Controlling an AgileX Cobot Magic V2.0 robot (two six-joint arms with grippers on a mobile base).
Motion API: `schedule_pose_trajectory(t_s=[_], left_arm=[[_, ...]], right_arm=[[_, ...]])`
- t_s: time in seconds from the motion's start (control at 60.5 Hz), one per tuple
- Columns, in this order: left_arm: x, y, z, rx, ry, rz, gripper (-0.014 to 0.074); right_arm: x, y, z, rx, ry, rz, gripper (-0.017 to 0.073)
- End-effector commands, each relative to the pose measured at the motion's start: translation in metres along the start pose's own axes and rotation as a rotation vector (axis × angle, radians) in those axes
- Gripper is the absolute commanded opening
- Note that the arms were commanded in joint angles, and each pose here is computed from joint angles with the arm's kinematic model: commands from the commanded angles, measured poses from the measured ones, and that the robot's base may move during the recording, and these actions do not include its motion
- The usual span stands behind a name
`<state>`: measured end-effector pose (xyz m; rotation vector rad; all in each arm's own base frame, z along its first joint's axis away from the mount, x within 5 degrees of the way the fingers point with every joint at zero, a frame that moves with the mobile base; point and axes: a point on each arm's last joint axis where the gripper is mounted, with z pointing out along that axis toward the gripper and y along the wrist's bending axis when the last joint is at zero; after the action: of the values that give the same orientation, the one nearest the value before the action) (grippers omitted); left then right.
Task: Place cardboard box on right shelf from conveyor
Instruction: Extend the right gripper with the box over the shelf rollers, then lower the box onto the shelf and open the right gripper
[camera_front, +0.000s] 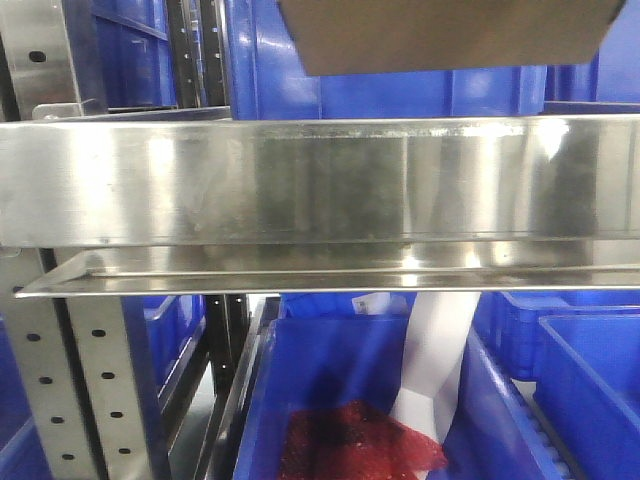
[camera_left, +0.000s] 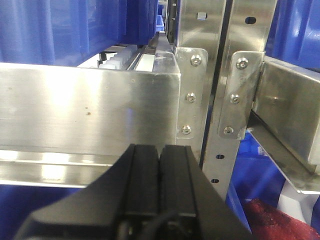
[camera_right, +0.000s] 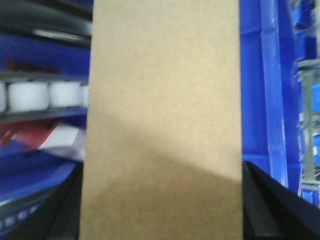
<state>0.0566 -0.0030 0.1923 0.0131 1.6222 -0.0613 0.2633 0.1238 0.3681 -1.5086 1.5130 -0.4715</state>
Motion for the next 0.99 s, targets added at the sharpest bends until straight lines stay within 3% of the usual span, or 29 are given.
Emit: schedule_pose_trajectory(t_s=[0.0, 0.281, 0.364, 0.447, 0.728, 0.893, 0.976], left_arm=[[-0.006, 0.000, -0.001, 0.004, -0.092, -0.005, -0.0116], [-0.006, 0.000, -0.001, 0.004, -0.092, -0.005, -0.0115], [-0.006, 0.000, -0.001, 0.004, -0.092, -0.005, -0.0116], [-0.006, 0.000, -0.001, 0.004, -0.092, -0.005, -0.0116], [-0.006, 0.000, -0.001, 0.004, -0.092, -0.005, -0.0116], [-0.006, 0.000, -0.001, 0.004, -0.092, -0.005, -0.0115], [-0.006, 0.000, -0.001, 0.004, -0.092, -0.005, -0.0116]], right_arm=[[0.001, -0.014, -0.002, 0.144, -0.055, -0.005, 0.0236], [0.014, -0.003, 0.017, 0.102, -0.017, 0.016, 0.0267], [0.013, -0.002, 0.018, 0.100, -0.029, 0.065, 0.0412], [0.012, -0.002, 0.019, 0.103, -0.037, 0.095, 0.0652], [0.011, -0.003, 0.012, 0.099, -0.045, 0.128, 0.0627], [0.009, -0.003, -0.003, 0.077, -0.069, 0.211, 0.0627], [0.006, -0.001, -0.013, 0.042, -0.094, 0.290, 0.0627]])
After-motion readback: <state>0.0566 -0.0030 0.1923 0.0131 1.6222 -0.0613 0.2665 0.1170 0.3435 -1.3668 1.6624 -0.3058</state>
